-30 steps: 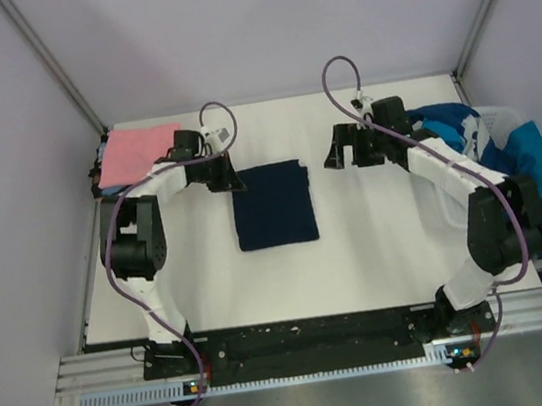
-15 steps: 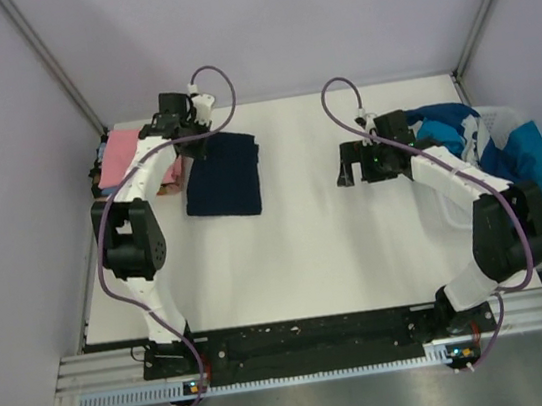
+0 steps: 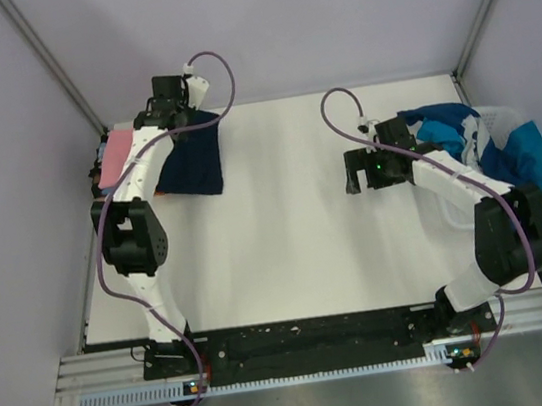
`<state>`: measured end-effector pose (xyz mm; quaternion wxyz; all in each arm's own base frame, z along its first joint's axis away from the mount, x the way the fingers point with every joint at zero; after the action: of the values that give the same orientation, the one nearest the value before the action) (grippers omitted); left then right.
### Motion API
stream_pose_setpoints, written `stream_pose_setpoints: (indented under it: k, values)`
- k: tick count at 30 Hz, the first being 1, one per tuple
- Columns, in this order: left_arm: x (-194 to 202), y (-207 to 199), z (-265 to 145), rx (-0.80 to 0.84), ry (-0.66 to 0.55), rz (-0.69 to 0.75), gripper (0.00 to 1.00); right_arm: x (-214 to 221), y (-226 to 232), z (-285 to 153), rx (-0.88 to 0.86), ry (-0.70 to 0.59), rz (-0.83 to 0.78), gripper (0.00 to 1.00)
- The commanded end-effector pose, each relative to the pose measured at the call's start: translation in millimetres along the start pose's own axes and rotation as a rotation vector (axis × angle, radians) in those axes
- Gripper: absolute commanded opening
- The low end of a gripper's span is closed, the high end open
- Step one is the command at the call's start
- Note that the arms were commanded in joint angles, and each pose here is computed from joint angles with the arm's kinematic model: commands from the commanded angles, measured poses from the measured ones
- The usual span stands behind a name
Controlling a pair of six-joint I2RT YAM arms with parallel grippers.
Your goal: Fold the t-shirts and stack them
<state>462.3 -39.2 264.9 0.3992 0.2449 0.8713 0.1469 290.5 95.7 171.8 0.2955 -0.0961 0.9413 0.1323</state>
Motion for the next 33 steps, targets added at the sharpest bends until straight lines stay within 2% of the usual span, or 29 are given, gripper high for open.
stream_pose_setpoints:
  k: [1, 7, 15, 30, 33]
  values:
    - [-29.2, 33.1, -14.2, -0.191, -0.071, 0.066, 0.00, -6.0, 0.5, -9.3, 0.013, -0.048, -0.036, 0.99]
    - [-44.0, 49.7, -12.0, -0.290, -0.069, 0.130, 0.00, -4.6, -0.1, -8.1, 0.012, -0.042, -0.042, 0.99]
    - [-60.6, 65.5, -44.2, -0.337, -0.152, 0.147, 0.00, -3.4, -1.6, -7.6, 0.030, -0.039, -0.052, 0.99]
    - [-55.2, 100.3, -82.2, -0.398, -0.152, 0.239, 0.00, -3.5, -4.7, -7.5, 0.055, -0.035, -0.071, 0.99]
    - [-48.7, 108.4, -74.9, -0.402, -0.137, 0.256, 0.00, -3.7, -4.6, -8.2, 0.058, -0.035, -0.075, 0.99]
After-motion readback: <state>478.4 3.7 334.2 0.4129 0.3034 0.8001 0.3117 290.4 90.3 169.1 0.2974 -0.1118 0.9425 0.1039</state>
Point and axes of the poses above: each gripper's point midway between its finger pads, its own z axis out along the fingers, its own y axis along the line the jaws close on, x = y × z, the point moved 10 cm from there along -z, back along the fingers, and after that the axes turned 2 degrees about -z, right-handed, at the moved point
